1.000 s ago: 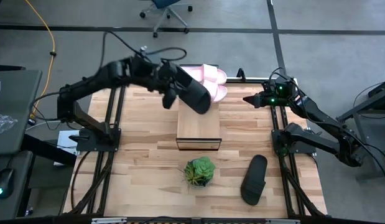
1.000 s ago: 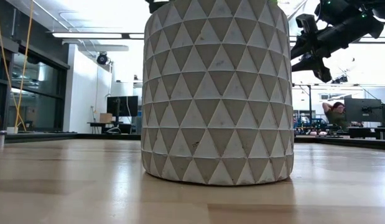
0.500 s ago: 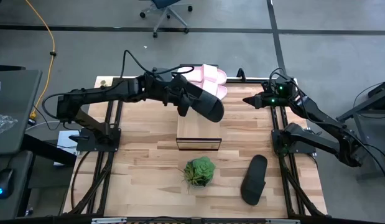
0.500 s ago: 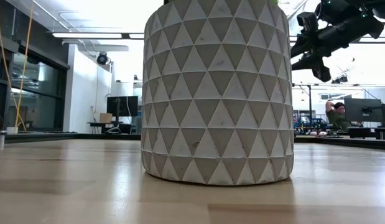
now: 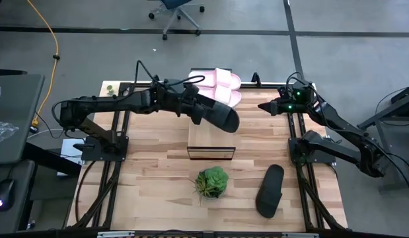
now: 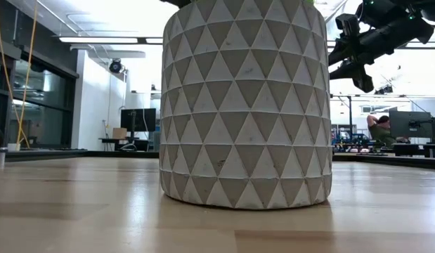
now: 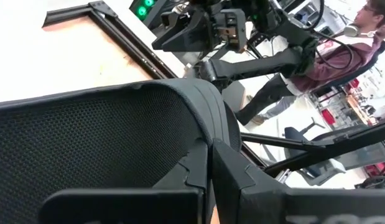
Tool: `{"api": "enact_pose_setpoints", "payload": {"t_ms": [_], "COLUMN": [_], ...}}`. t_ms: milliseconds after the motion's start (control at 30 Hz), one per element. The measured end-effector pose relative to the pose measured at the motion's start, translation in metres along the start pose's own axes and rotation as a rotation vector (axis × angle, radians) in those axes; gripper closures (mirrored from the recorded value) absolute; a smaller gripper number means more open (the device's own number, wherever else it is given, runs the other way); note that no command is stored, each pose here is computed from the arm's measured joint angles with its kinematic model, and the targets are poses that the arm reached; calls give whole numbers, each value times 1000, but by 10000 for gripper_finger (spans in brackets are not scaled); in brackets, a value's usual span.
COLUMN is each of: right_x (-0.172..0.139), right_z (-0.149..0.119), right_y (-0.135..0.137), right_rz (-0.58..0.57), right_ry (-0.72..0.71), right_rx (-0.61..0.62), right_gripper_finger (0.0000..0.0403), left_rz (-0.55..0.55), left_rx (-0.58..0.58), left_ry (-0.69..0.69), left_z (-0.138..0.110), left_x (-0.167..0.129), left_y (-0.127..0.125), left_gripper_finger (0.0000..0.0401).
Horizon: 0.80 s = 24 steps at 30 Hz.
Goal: Pick and place slides into the shelf
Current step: Put the top black slide on the shelf
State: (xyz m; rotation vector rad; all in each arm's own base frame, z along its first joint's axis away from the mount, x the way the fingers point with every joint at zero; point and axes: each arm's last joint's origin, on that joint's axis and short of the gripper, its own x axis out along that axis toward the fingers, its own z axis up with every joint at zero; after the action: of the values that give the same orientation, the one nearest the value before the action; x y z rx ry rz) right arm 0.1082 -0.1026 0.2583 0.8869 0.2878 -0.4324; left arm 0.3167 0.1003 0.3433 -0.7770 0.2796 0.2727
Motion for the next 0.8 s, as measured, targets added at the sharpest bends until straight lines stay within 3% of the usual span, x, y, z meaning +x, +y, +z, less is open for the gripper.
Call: {"api": "enact_pose_setpoints", "payload": {"t_ms": [267, 533, 800], "right_x": [0, 0, 0], "right_z": [0, 4, 3], "right_y": [0, 3, 7], "right_rz": [-1, 28, 148], "right_ry": [-6, -37, 22], "right_rx": [-27, -88, -142], "right_gripper_finger": [286, 286, 286], "left_rz": [27, 140, 201], "left_rx": [17, -108, -176], "left_ry": [-9, -40, -84], "left_z": [0, -12, -15], "left_x": [0, 4, 5], "left_y": [1, 15, 15], "left_gripper_finger": [401, 401, 401]}}
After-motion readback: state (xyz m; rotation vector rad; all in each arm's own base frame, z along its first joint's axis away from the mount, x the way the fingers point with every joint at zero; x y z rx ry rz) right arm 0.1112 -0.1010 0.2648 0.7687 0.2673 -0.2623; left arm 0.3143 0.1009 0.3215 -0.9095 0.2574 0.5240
